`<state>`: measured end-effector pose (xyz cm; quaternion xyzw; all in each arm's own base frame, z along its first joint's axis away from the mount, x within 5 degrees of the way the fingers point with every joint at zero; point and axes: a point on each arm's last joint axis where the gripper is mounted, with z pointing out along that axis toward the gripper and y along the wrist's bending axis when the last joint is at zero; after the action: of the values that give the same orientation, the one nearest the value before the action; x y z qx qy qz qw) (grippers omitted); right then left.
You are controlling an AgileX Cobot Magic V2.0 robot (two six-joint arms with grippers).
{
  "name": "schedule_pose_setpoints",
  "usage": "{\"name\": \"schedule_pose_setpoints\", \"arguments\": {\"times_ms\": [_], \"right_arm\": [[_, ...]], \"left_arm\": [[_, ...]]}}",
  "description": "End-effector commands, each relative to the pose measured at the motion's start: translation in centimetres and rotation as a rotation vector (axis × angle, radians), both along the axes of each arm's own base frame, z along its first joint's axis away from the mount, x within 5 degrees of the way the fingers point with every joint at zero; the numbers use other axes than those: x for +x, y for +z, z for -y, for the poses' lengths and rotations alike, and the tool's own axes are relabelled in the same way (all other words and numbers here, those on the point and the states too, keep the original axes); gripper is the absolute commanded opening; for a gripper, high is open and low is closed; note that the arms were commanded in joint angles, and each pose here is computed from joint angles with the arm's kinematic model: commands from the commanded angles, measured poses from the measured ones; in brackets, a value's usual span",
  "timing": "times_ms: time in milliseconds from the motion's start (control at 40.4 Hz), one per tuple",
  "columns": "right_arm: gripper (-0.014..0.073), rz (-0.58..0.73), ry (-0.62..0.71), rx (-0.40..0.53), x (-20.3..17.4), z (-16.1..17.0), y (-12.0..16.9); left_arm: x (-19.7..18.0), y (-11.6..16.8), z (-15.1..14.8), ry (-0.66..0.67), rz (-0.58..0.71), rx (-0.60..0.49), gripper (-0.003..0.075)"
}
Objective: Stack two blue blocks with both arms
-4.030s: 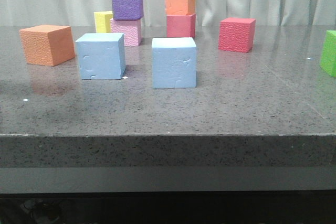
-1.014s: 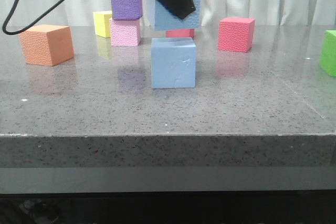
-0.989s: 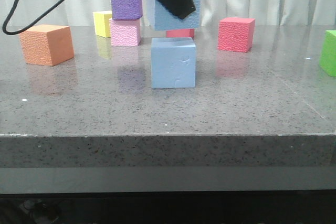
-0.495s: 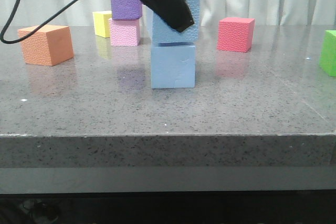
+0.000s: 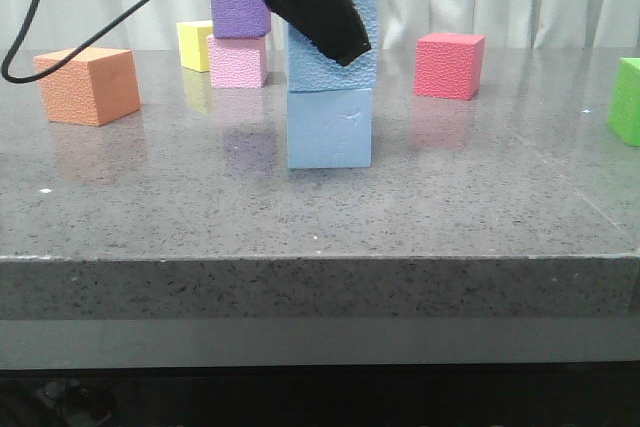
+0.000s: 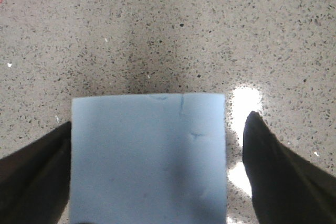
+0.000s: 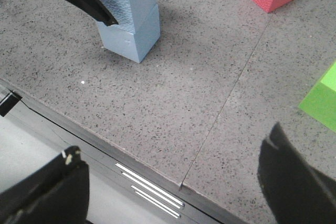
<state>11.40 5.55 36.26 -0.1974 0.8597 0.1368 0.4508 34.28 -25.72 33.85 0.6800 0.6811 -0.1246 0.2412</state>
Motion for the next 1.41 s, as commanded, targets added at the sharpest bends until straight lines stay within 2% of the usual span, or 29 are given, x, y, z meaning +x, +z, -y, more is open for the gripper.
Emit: {"name": "schedule_pose_setpoints", "arguments": {"times_ms": [0,272,396,519,717,865,964,1113,1385], "right_arm": [[0.0654,0.080,-0.009,0.039,0.1,0.0,1.3],[0.0654,0.080,-0.009,0.039,0.1,0.0,1.3],[0.0654,0.080,-0.009,0.039,0.1,0.0,1.3],[0.0654,0.080,-0.009,0.039,0.1,0.0,1.3],[0.0654,0.080,-0.009,0.039,0.1,0.0,1.3],[0.0654,0.080,-0.009,0.039,0.1,0.0,1.3],[0.0654,0.080,-0.009,0.039,0.1,0.0,1.3],[0.0654,0.080,-0.009,0.039,0.1,0.0,1.3],[0.0654,0.080,-0.009,0.039,0.1,0.0,1.3]], "left_arm": [[-1.7,3.6,-0.5,-0.011,0.041,-0.075,0.0603],[-3.9,8.1,-1.6,0.020,0.130,-0.201,0.0601],[-4.9,10.3,-2.4,0.101,0.162,-0.268,0.0601],[-6.0,12.2,-3.7,0.226,0.144,-0.318,0.0601],[-7.4,14.2,-6.2,0.513,-0.001,-0.401,0.0601],[-8.4,15.2,-8.6,0.685,0.011,-0.367,0.0601],[-9.4,15.4,-9.9,0.763,0.030,-0.356,0.0601],[-11.6,14.8,-11.4,0.791,0.045,-0.366,0.0601],[-15.6,10.3,-15.0,0.934,0.080,-0.349,0.0601]]}}
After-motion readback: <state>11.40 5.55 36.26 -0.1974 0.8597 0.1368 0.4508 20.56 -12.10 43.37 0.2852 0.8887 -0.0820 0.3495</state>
